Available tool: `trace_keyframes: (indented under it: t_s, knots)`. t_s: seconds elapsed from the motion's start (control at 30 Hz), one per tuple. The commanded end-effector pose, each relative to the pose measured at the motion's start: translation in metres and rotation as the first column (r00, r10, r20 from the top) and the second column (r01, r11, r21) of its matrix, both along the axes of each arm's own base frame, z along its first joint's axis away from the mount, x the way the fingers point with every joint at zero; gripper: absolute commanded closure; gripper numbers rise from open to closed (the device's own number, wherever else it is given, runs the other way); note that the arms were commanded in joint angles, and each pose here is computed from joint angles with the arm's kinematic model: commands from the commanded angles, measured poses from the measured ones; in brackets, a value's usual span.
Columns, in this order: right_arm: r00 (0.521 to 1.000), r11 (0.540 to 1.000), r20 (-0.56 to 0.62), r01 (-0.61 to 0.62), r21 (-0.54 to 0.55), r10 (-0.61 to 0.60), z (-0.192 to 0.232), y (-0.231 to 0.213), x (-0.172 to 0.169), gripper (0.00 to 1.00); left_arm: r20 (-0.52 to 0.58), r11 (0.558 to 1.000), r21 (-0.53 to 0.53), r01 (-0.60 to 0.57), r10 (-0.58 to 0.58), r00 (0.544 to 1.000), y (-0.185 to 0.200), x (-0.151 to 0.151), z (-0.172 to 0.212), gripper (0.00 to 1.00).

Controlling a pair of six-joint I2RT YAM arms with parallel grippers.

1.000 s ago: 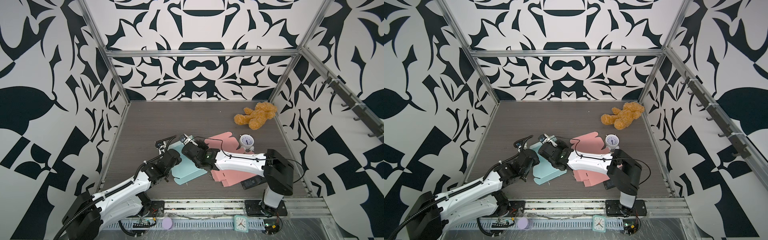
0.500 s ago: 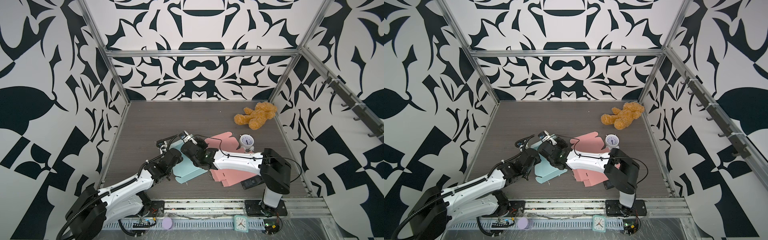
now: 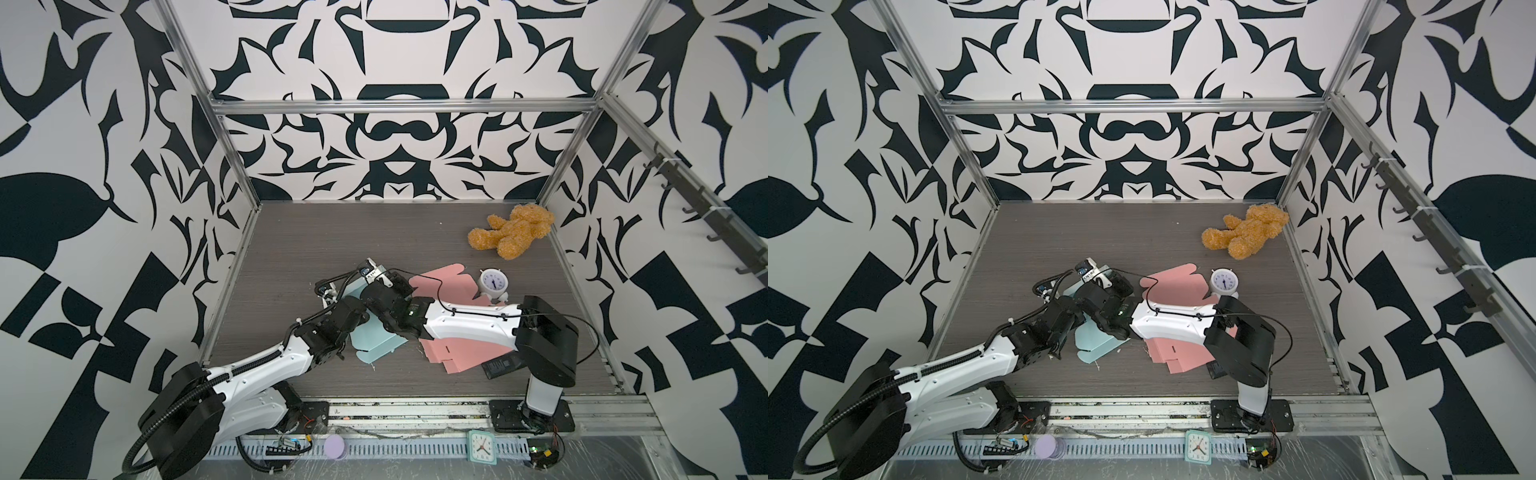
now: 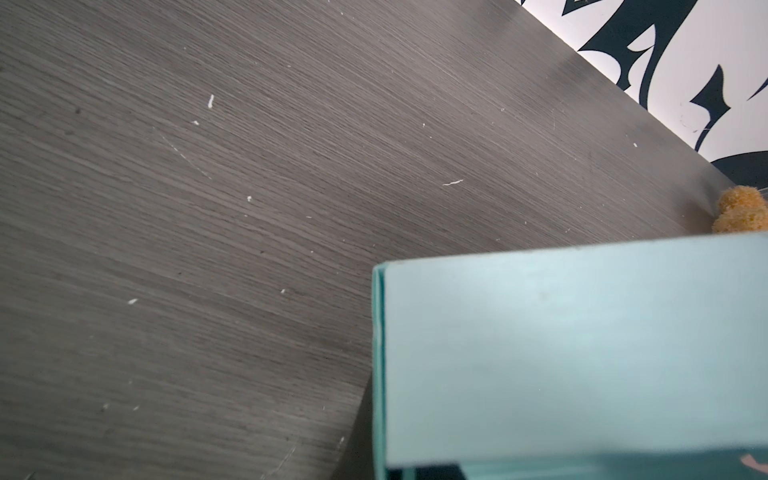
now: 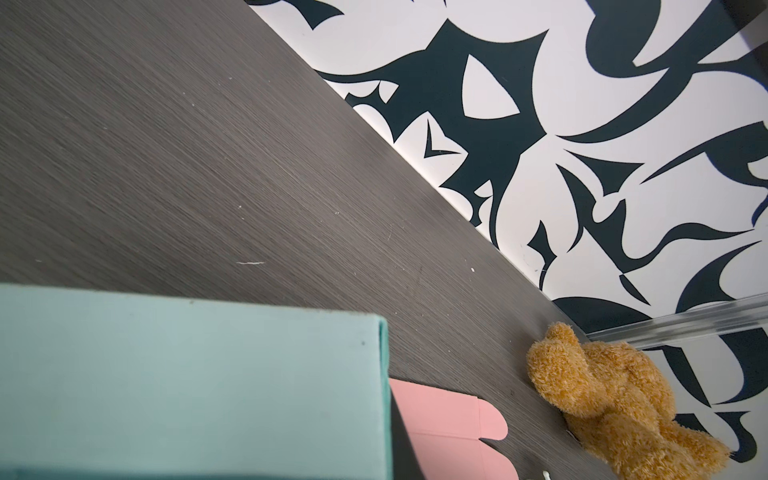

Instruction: Fold the paper box

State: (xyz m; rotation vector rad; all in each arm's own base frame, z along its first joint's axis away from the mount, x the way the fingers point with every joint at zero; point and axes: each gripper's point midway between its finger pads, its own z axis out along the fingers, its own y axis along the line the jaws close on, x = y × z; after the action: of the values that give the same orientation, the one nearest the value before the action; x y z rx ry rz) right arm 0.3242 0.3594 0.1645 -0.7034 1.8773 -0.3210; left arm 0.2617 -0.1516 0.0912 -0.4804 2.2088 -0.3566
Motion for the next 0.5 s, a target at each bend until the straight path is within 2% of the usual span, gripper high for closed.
trace_keyframes:
  t_s: [0.0,0.3,0.47]
  knots:
    - [1.0,0.995,0.018,0.017,-0.096,-0.016,-0.002,-0.012,0.001,0.82,-0.003,0.999,0.048,0.001,-0.001,1.0,0.004,-0.001,-0.005,1.0]
    - [1.0,1.0,0.011,-0.022,0.0,0.022,0.019,-0.013,-0.018,0.59,-0.016,0.997,0.083,-0.004,0.005,1.0,0.004,0.001,-0.011,1.0]
    - [0.998,0.995,-0.02,-0.053,0.079,0.055,0.033,-0.019,-0.034,0.45,-0.023,0.99,0.138,-0.017,0.02,1.0,0.012,0.001,-0.015,1.0]
